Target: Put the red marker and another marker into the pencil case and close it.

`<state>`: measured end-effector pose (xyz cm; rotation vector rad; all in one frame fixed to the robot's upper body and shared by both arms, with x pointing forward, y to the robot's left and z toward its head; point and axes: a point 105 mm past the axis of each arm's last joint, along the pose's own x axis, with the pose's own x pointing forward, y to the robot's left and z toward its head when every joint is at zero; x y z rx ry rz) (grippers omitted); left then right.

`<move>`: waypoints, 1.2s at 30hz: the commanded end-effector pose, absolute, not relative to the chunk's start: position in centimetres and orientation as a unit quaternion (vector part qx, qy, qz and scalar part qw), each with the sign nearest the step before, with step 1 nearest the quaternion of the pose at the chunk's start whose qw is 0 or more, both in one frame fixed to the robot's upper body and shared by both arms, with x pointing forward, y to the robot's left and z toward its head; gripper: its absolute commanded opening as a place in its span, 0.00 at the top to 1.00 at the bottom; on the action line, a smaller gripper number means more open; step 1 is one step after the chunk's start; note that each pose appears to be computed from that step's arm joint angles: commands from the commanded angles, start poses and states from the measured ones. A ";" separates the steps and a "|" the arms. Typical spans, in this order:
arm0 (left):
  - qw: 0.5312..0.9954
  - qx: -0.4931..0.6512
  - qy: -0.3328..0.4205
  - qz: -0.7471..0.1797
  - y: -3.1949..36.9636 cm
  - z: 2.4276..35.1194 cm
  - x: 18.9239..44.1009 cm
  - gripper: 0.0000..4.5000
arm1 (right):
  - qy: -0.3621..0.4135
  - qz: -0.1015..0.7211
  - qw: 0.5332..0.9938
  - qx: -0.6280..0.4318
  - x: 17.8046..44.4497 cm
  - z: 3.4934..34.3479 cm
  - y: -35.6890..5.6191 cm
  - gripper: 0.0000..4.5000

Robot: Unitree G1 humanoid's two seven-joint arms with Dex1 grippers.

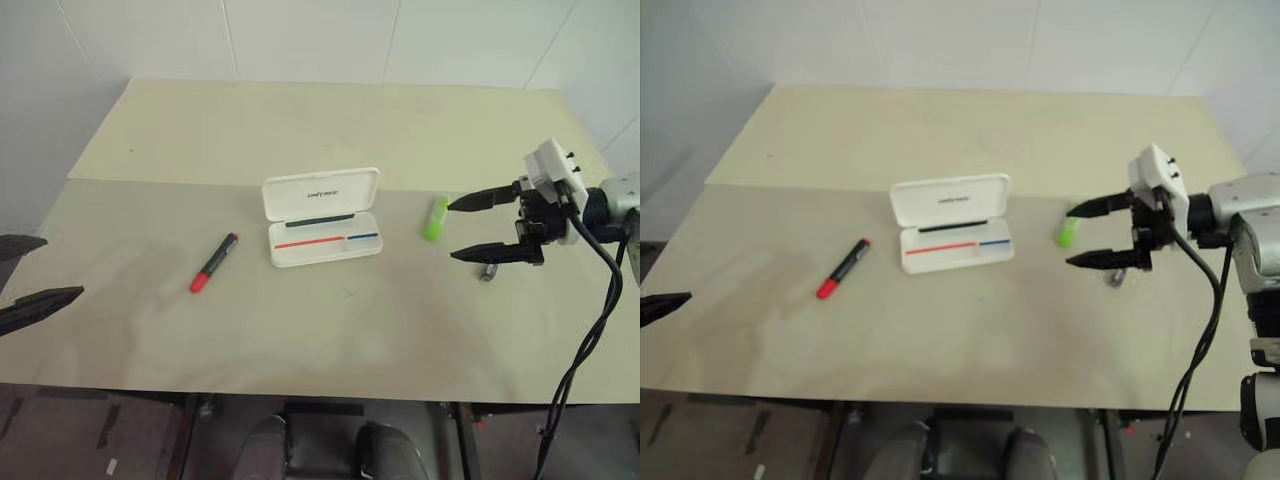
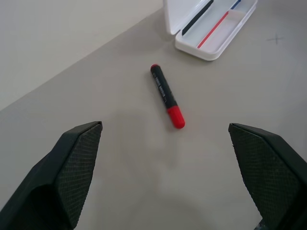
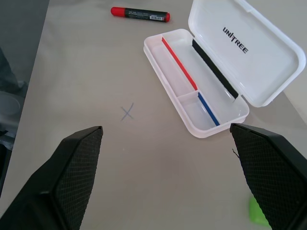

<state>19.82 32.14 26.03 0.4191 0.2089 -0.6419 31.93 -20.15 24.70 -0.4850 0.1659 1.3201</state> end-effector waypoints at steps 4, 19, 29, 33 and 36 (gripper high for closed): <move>0.916 0.227 0.098 -0.318 31.8 26.3 19.3 0.01 | 0.063 0.640 0.727 -0.241 30.7 26.0 -19.9 0.00; 0.850 0.200 0.064 -0.483 17.7 20.3 28.3 0.01 | 0.031 0.666 0.705 -0.242 29.8 25.9 -17.8 0.00; 0.820 0.273 0.071 -0.498 11.3 17.2 36.1 0.01 | 0.019 0.661 0.714 -0.231 27.7 25.8 -17.2 0.00; 0.804 0.271 0.070 -0.524 10.0 17.1 36.8 0.01 | 0.020 0.653 0.721 -0.229 27.2 25.7 -17.2 0.00; 0.794 0.267 0.071 -0.542 9.5 17.1 37.0 0.01 | 0.022 0.645 0.729 -0.229 27.0 25.7 -17.3 0.00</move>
